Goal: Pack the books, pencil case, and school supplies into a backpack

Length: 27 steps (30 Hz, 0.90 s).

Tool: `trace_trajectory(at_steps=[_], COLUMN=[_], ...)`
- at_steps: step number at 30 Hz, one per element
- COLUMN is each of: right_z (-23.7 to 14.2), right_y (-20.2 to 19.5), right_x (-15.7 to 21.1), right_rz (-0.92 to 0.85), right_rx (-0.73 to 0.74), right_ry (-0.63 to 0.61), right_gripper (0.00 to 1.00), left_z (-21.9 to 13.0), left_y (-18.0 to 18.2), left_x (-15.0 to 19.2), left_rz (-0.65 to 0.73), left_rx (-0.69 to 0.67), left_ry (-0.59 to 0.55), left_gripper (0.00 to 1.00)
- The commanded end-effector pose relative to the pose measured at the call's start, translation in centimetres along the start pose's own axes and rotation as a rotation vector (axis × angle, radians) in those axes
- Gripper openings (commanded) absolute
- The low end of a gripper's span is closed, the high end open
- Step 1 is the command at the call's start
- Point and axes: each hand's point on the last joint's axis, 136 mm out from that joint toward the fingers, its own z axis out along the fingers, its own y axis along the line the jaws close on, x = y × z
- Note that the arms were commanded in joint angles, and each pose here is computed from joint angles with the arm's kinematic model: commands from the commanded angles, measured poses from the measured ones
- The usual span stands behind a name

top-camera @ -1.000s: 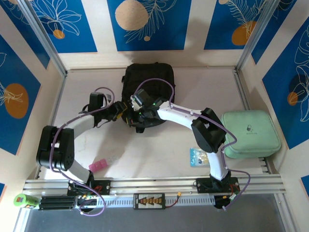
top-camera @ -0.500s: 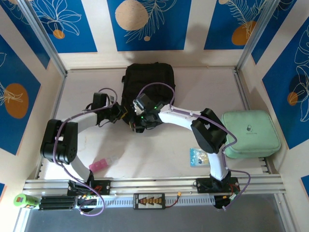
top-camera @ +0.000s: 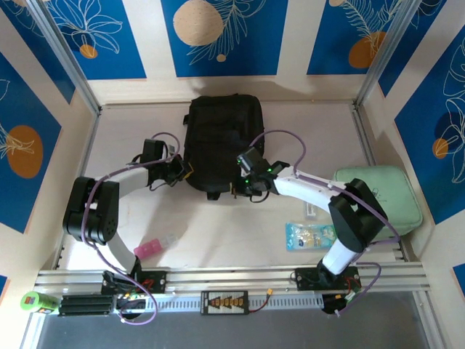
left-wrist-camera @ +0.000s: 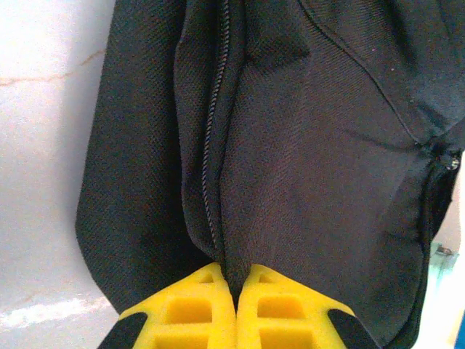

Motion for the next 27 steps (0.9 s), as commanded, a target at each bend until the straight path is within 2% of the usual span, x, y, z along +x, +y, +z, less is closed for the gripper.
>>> trace_trajectory(at_steps=[1,4,5,9,15,21,27], right_z=[-1.4,-1.7,-1.6,-1.5,-1.2,0.4,1.6], right_y=[-2.8,-2.4,-1.9,1.5,9.0,14.0,15.7], right_x=[0.4,-0.4,-0.6,-1.6,-2.6,-1.4,0.3], right_rz=[0.074,0.057,0.043,-0.017,-0.124,-0.21,-0.249], right_rx=[0.078,0.062,0.049,-0.04,-0.184,-0.281,-0.331], right_ry=[0.002,-0.009,-0.006,0.0,-0.015,0.041,0.102], right_gripper=[0.0,0.0,0.0,0.0,0.0,0.0,0.0], left_z=[-0.8,-1.2,-1.4,-3.8,-8.3,-9.6,-8.0], left_y=[0.2,0.1,0.0,0.0,1.0,-0.5,-0.5], left_x=[-2.3,-2.4,-2.4,-2.4,-1.2,0.7,1.3], left_rz=[0.048,0.064,0.071,0.118,0.132,0.087,-0.01], left_rx=[-0.051,-0.066,-0.072,-0.138,-0.23,-0.117,-0.044], left_ry=[-0.087,-0.092,-0.094,-0.125,-0.214,-0.207,-0.18], left_gripper=[0.0,0.02,0.06,0.42,0.57,0.63,0.61])
